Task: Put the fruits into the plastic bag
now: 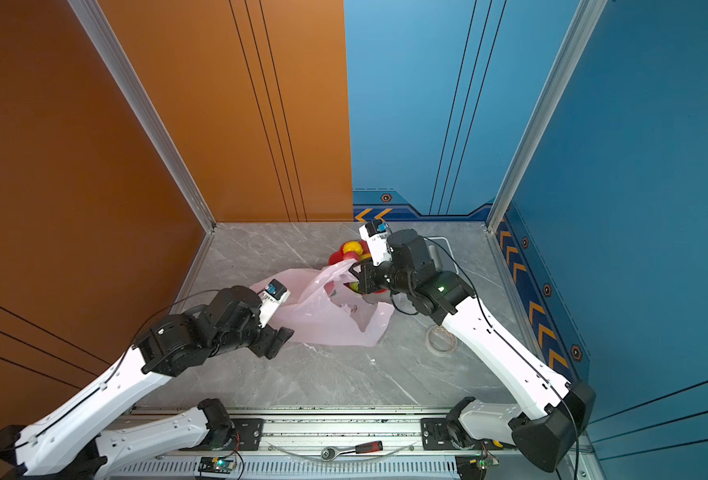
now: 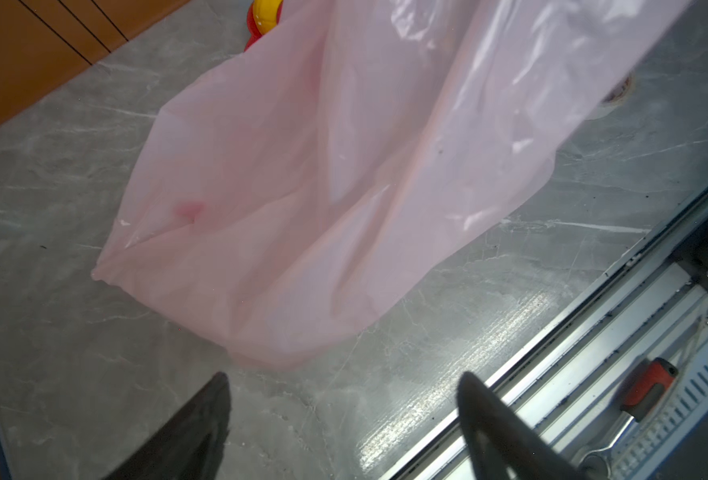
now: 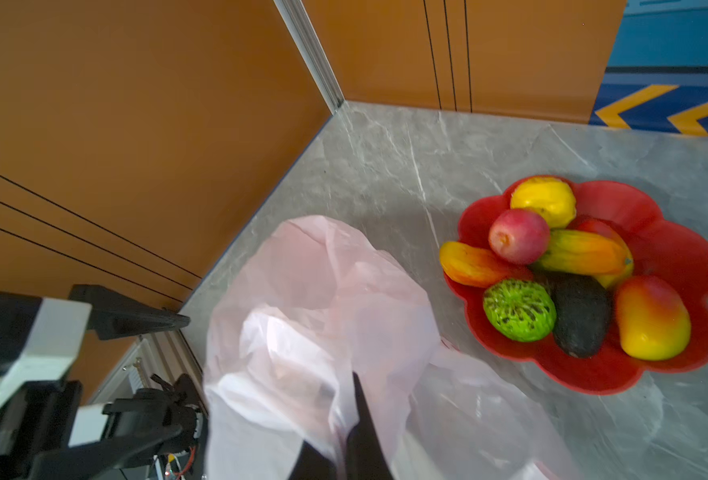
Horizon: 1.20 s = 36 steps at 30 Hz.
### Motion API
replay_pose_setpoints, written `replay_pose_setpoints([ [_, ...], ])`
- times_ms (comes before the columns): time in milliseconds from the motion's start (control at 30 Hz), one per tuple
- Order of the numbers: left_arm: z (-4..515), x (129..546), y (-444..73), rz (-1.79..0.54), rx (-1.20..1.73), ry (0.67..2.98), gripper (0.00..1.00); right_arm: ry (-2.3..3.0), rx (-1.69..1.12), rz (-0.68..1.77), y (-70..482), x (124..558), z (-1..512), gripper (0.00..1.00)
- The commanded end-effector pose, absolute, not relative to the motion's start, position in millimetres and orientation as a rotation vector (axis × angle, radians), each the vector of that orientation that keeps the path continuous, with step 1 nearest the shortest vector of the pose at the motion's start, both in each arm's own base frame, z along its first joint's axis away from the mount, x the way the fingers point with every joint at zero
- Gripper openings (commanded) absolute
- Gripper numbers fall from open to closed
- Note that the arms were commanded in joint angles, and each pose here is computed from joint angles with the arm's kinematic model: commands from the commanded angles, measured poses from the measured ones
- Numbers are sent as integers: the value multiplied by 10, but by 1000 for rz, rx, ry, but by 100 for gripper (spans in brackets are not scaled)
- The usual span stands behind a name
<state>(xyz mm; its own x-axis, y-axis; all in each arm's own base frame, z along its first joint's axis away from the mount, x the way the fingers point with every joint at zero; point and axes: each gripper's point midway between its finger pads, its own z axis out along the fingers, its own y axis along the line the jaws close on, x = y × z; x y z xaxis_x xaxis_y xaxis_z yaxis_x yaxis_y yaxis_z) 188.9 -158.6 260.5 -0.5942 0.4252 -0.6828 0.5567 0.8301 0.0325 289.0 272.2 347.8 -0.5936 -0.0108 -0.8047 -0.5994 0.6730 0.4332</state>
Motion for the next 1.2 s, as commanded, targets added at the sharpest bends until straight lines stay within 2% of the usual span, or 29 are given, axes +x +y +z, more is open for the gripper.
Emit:
replay_pose_setpoints([
  [0,2948,1843,-1483,-313,586,2230,96,1959,-462,1057,2850,2828,3893,0],
  [233,3621,1786,-1393,-443,433,2073,100,1890,-485,1209,3100,2758,4148,0],
  [400,3947,1797,-1575,-513,479,1999,98,1868,-522,1231,3281,2591,4262,0],
  [533,4087,1900,-1760,-473,526,1954,98,1848,-524,1222,3336,2517,4356,0],
  [767,4229,2144,-2047,-418,552,1935,98,1838,-549,1208,3441,2405,4417,0],
  [1133,4050,2344,-2386,-426,575,1980,100,1862,-589,1173,3565,2372,4288,0],
  [1167,4024,2361,-2397,-424,571,1988,97,1865,-594,1171,3581,2372,4266,0],
])
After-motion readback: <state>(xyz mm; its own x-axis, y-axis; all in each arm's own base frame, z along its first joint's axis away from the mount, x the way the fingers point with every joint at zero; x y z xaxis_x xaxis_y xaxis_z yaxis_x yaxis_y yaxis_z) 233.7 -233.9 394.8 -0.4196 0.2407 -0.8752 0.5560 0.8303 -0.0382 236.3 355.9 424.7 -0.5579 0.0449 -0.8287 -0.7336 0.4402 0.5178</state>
